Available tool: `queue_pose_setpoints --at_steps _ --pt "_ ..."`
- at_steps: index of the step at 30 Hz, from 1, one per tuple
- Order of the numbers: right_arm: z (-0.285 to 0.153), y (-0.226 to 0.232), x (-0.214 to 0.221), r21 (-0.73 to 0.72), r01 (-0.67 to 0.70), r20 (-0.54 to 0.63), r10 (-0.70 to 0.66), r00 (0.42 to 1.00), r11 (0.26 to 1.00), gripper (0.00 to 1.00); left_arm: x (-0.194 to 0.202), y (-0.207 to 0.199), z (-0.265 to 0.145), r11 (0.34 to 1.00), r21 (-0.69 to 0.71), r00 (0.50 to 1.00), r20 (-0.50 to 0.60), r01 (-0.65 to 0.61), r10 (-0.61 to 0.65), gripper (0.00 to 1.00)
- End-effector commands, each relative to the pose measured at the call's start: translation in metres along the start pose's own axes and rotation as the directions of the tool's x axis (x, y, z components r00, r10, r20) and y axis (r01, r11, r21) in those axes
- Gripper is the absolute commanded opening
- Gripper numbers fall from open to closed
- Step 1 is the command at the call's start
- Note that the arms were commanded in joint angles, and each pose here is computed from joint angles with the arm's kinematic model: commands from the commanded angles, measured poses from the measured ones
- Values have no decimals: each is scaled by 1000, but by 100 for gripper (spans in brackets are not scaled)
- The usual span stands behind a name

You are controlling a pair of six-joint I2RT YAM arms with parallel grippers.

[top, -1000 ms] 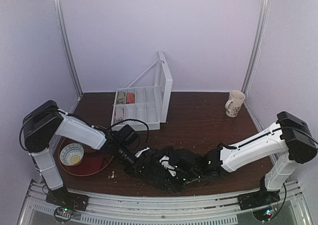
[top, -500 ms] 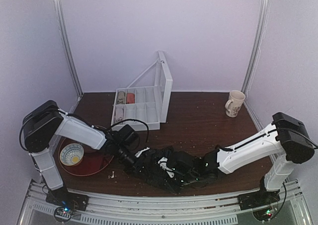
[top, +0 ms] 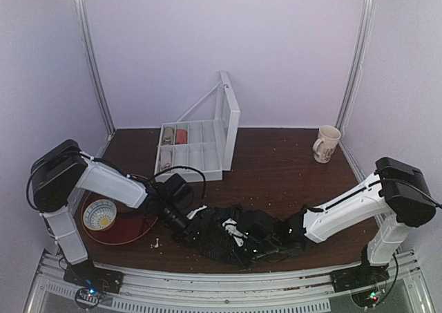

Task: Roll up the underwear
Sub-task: Roll the underwear at the center of the board.

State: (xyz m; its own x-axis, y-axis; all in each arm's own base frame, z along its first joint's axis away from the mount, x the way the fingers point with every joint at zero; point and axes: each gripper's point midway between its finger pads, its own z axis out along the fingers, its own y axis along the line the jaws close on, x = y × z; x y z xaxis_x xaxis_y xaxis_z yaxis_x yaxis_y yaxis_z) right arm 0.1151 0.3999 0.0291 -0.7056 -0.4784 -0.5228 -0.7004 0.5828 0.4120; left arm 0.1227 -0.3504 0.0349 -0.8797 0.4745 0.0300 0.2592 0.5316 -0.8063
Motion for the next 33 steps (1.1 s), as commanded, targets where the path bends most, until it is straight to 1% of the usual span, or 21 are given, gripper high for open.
queue_pose_setpoints --at_steps 1,3,5,11,16,17,19,23,25,29,33 --pt "2 -1 -1 -116 -129 26 133 991 985 0 7 4 -3 998 -39 999 0 39 -39 0" --pt "3 -3 -4 -168 -180 38 189 981 969 0 4 3 -6 998 -44 999 10 39 -39 0" --pt "6 -8 0 -205 -242 18 250 968 949 0 3 4 -7 998 -47 999 18 45 -44 0" --pt "22 -6 17 -285 -367 -99 354 930 885 0 1 7 -12 997 -57 998 29 61 -59 0" --pt "29 -10 27 -282 -445 -144 421 896 850 0 0 9 -20 994 -84 997 47 69 -65 0" --pt "30 -12 30 -276 -460 -159 432 888 844 0 -1 9 -24 993 -92 996 54 69 -64 3" --pt "33 -15 34 -269 -501 -187 466 865 823 0 -2 9 -30 992 -110 996 72 65 -58 14" --pt "38 -18 38 -263 -568 -230 521 822 780 0 -6 4 -43 989 -140 993 114 47 -31 28" --pt "41 -21 40 -252 -595 -242 546 802 763 0 -8 4 -48 986 -161 991 132 47 -26 29" --pt "45 -23 43 -234 -638 -272 580 767 734 0 -11 -1 -56 985 -173 986 169 22 8 30" --pt "46 -20 40 -220 -648 -304 580 756 730 0 -12 -9 -61 988 -156 980 196 -16 47 29"
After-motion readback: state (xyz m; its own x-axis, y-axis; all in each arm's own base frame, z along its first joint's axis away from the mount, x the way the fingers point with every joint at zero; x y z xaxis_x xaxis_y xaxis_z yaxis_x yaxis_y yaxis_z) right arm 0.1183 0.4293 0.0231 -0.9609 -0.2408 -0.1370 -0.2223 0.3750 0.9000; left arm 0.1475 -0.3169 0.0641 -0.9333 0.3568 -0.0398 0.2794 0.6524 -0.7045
